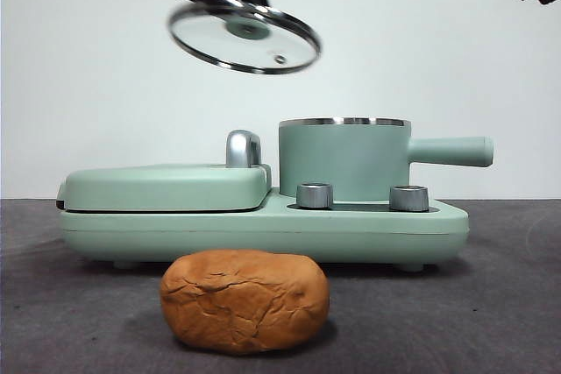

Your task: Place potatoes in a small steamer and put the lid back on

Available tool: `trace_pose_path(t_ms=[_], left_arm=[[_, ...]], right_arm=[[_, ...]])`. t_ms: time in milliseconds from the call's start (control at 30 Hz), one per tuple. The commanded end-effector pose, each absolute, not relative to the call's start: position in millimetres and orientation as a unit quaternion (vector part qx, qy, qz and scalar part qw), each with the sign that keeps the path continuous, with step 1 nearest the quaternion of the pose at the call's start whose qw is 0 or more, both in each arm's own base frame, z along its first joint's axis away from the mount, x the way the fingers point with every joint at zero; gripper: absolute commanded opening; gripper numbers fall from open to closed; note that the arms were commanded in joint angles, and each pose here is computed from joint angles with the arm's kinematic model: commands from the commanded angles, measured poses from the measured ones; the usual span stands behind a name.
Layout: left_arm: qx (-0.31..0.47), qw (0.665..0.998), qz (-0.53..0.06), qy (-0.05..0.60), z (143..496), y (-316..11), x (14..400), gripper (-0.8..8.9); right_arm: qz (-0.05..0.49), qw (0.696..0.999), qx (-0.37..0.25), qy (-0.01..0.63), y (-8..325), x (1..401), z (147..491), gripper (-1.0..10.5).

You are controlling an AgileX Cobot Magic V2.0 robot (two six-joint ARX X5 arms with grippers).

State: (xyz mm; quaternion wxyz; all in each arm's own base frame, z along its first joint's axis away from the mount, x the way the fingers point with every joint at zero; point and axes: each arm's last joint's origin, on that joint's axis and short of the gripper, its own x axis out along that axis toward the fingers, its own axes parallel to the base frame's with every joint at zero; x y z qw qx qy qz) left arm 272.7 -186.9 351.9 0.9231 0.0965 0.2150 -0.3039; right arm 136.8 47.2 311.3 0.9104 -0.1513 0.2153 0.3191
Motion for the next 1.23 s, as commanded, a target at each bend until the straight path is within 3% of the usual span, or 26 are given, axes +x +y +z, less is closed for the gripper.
trace_pose_path(t_ms=[33, 267, 533, 933, 1233], left_arm=[[0.093, 0.931, -0.283, 0.211, 351.1, -171.3, 262.3, 0.11], [0.085, 0.948, -0.219, 0.217, 332.5, -113.1, 223.7, 0.1], [0.069, 0.961, -0.151, 0.221, 334.0, -66.1, 196.8, 0.1], [0.065, 0.965, -0.14, 0.211, 337.9, -60.1, 193.7, 0.1], [0.064, 0.966, -0.14, 0.209, 338.3, -60.1, 193.8, 0.1]], right_arm=[[0.339, 0.905, -0.15, 0.208, 53.7, 137.2, 315.6, 2.8], [0.414, 0.864, -0.177, 0.227, 77.4, 140.4, 305.8, 2.9], [0.521, 0.777, -0.252, 0.249, 125.2, 146.1, 280.9, 3.3], [0.59, 0.692, -0.287, 0.301, 199.6, 165.0, 218.4, 3.3], [0.598, 0.671, -0.297, 0.322, 224.9, 175.8, 180.1, 3.4]])
